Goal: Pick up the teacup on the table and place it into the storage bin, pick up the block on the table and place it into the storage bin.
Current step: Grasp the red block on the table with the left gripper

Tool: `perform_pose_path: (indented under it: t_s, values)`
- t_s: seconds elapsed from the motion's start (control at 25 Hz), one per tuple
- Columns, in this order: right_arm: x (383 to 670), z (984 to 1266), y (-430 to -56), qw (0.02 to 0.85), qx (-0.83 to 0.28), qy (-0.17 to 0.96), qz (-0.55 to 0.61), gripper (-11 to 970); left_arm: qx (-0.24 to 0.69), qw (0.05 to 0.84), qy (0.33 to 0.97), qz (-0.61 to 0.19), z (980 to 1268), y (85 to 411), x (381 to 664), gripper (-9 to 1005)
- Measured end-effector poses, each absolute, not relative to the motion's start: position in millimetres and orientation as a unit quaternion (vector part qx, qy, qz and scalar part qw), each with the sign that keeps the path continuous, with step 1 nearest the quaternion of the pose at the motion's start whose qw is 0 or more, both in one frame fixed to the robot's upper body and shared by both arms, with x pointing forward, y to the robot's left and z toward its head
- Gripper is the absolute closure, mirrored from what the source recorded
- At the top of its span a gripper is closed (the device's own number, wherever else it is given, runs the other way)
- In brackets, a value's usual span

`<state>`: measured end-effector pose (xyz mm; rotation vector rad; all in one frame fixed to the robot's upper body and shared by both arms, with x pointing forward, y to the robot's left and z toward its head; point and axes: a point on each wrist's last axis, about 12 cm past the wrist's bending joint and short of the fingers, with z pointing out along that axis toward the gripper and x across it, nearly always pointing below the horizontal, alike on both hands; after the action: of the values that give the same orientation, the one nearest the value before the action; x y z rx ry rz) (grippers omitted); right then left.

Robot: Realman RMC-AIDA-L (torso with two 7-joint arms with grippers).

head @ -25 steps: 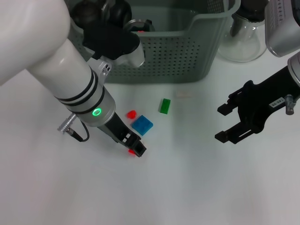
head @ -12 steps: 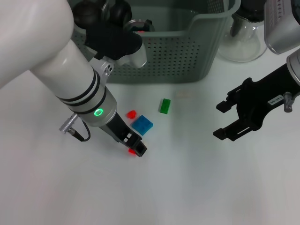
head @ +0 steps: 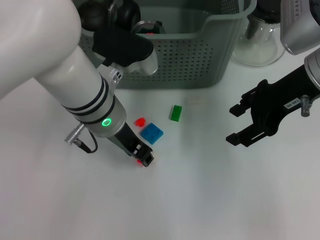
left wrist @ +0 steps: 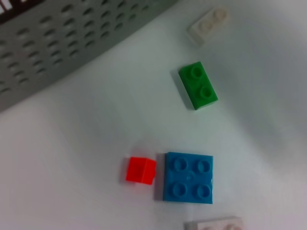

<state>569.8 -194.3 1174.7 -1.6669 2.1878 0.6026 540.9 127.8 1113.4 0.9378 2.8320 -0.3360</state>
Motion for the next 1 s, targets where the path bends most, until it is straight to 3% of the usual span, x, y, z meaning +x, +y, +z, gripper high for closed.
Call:
perform_pose_path:
  t_s: [0.4,1.0]
  values:
    - [570.4,1175.4,-194.1,0.165,-0.584,0.767,0.210,201,0.316,0.069,0.940,-0.108,1111.9,124.7,540.5,573]
    - [572.5,1177.0,-192.0,0.169,-0.585,0.766,0.207,202,0.319,0.070,0.939,-0.108,1111.5,124.6,540.7,577]
